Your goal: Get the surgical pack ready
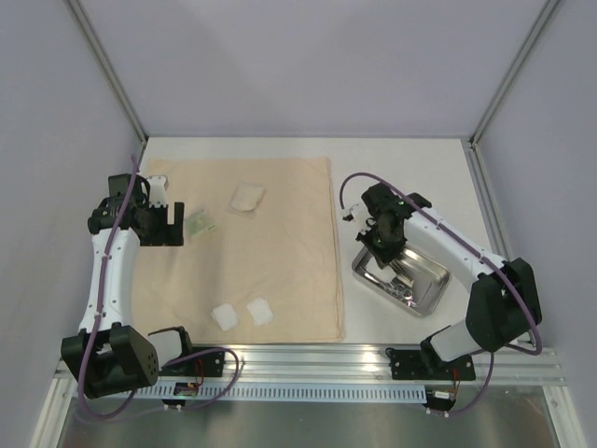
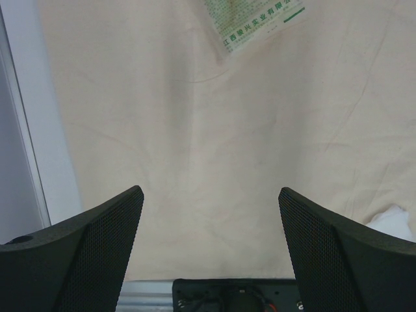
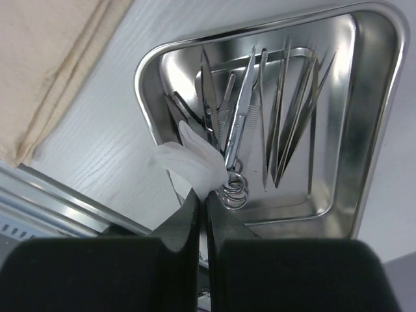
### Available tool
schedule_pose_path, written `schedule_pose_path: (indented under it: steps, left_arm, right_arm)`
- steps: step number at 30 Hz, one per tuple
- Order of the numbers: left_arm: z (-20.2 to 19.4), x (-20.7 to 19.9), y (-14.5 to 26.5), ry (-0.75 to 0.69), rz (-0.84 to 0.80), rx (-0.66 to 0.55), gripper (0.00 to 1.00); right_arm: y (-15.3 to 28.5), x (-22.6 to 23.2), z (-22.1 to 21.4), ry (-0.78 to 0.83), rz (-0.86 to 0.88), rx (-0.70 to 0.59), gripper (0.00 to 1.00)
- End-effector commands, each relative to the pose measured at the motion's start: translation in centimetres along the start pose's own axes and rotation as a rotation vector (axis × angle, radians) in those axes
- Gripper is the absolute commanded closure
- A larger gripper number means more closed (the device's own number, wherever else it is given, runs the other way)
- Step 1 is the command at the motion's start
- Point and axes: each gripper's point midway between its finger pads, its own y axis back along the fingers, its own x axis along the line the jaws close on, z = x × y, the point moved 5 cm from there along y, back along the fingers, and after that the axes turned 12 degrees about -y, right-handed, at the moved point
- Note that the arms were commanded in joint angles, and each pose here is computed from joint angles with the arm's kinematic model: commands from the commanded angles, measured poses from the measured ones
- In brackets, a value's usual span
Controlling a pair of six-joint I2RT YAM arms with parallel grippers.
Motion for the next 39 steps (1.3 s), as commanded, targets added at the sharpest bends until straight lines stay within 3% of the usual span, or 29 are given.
schedule_pose_path:
  steps: [1, 12, 24, 27, 31, 34, 39]
  left_arm:
    - [0.6, 0.1, 0.7, -0.017, -0.004, -0.028, 0.06]
    - [0.4, 0.2, 0.7, -0.017, 0.003, -0.027, 0.06]
    - [0.3, 0.2, 0.9, -0.017, 0.014, -0.027, 0.06]
    - [0.4, 0.3, 0.9, -0.017, 0.014, -0.027, 0.06]
    - [0.3, 0.2, 0.8, -0.018, 0.011, -0.025, 0.06]
    - [0.3, 0.2, 0.9, -0.020, 0.012, -0.028, 0.06]
    - [0.3, 0.2, 0.9, -0.020, 0.012, -0.026, 0.06]
  right_arm:
    - [-0.9, -1.8, 1.1, 0.038, -0.115, -0.011, 0.99]
    - [-3.9, -0.9, 2.5, 0.098, -0.006, -0.062, 0.99]
    - [-6.0, -1.8, 3.0, 0.077, -0.057, -0.046, 0.96]
    - [-5.4, -2.7, 3.8, 0.062, -0.137, -0.080, 0.90]
    - [-4.5, -2.8, 4.8, 0.062, -0.149, -0.125, 0.69]
    - [-4.0, -3.1, 4.9, 0.049, -0.174, -0.124, 0.61]
    - [-2.0, -4.0, 5.2, -0.008, -0.280, -0.143, 0.56]
